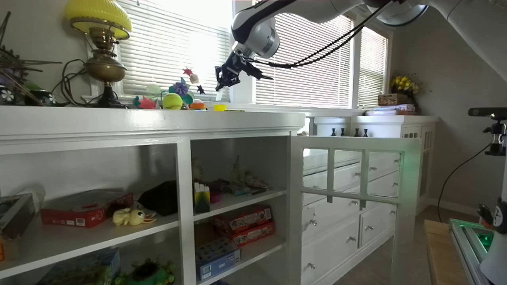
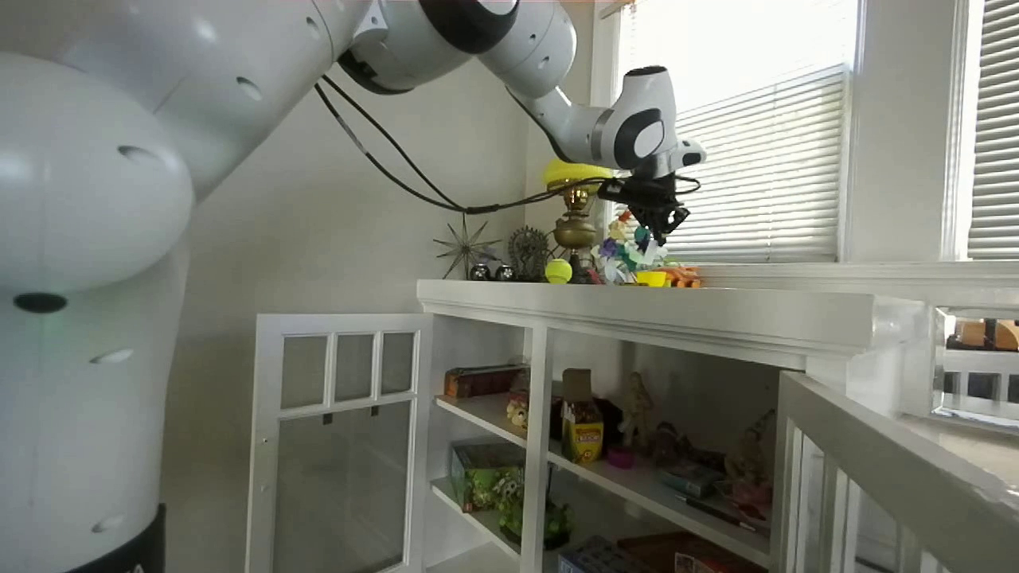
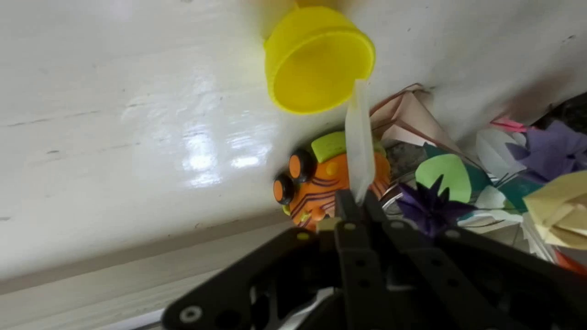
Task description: Take the clear object out of the small yellow bowl
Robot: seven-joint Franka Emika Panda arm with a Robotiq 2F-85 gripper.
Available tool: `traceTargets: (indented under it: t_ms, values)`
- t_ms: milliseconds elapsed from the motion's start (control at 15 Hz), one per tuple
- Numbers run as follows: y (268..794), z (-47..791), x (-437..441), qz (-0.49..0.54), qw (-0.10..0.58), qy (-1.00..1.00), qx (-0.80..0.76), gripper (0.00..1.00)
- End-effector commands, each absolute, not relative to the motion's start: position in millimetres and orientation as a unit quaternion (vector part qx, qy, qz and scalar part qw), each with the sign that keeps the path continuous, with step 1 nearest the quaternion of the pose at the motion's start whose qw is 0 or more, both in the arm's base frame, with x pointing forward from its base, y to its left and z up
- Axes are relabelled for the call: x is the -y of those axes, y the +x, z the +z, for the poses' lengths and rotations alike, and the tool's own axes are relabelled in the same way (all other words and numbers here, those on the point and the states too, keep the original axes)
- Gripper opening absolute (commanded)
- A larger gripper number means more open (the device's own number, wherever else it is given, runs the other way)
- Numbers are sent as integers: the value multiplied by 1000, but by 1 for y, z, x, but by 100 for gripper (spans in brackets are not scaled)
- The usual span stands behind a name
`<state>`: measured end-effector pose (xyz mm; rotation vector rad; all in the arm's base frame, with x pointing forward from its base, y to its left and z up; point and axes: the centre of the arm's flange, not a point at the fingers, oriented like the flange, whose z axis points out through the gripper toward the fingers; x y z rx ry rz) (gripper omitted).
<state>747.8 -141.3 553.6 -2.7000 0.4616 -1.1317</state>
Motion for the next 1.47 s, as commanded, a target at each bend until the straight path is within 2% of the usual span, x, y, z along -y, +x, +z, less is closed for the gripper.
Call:
traceTargets:
  t_ms: [0, 400, 1000, 1067, 1200, 1400]
  values:
    - [720, 568, 158, -387, 61, -903, -177, 1]
    - [708, 539, 202, -410, 51, -880, -233, 1]
    - [710, 495, 180, -475, 130, -825, -277, 1]
    - [709, 492, 176, -470, 139, -826, -280, 30]
    - [707, 490, 171, -461, 143, -829, -282, 37]
    - [701, 496, 172, -450, 116, -840, -280, 59]
